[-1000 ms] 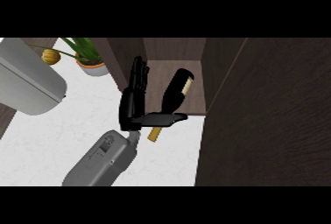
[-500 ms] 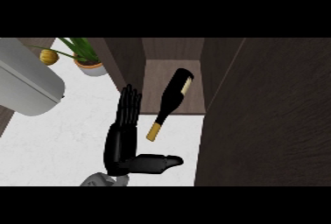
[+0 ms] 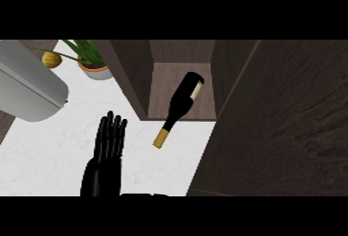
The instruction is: Pick up the wine, place it into the cabinet and close the cabinet
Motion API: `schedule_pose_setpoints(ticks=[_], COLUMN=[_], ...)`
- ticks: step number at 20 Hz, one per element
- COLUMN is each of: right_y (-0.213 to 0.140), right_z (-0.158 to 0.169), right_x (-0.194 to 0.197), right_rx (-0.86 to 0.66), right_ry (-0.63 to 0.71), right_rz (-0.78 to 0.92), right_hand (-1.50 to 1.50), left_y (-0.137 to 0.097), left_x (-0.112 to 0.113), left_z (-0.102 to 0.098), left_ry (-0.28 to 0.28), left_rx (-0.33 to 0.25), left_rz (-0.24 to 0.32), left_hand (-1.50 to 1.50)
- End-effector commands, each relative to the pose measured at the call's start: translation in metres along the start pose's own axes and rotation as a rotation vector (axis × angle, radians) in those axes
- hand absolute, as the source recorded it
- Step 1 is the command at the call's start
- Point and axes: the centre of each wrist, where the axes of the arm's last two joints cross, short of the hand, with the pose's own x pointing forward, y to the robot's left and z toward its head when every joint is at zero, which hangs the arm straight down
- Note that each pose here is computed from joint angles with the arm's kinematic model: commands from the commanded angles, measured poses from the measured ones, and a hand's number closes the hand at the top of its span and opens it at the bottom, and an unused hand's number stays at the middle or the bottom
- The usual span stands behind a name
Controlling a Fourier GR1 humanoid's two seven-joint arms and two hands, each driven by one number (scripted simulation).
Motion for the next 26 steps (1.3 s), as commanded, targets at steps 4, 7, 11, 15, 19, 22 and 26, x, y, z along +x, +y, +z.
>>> schedule_pose_setpoints(ticks=[4, 7, 11, 15, 19, 22, 26], right_y=[0.020, 0.029, 0.041, 0.056, 0.061, 0.072, 0.074], right_z=[0.019, 0.009, -0.003, -0.033, -0.051, -0.065, -0.093], right_x=[0.044, 0.043, 0.044, 0.034, 0.036, 0.036, 0.037], right_rx=[0.177, 0.185, 0.215, 0.236, 0.212, 0.211, 0.178], right_ry=[-0.094, -0.118, -0.095, -0.068, -0.085, -0.078, -0.089], right_rz=[-0.016, -0.012, -0.061, -0.113, -0.125, -0.132, -0.099], right_hand=[1.50, 1.50, 1.50, 1.50, 1.50, 1.50, 1.50], left_y=[0.030, 0.060, 0.074, 0.096, 0.113, 0.120, 0.146], left_x=[0.031, 0.045, 0.055, 0.059, 0.074, 0.084, 0.092], left_z=[0.018, 0.018, 0.026, 0.036, 0.039, 0.031, 0.024], left_ry=[-0.003, -0.018, -0.024, 0.001, -0.008, -0.021, -0.025], left_rx=[0.029, 0.018, 0.033, 0.027, 0.024, 0.021, 0.016], left_rz=[-0.030, -0.040, -0.036, -0.020, -0.027, -0.010, -0.006], left_hand=[-1.50, -1.50, -1.50, -1.50, -1.50, -1.50, -1.50])
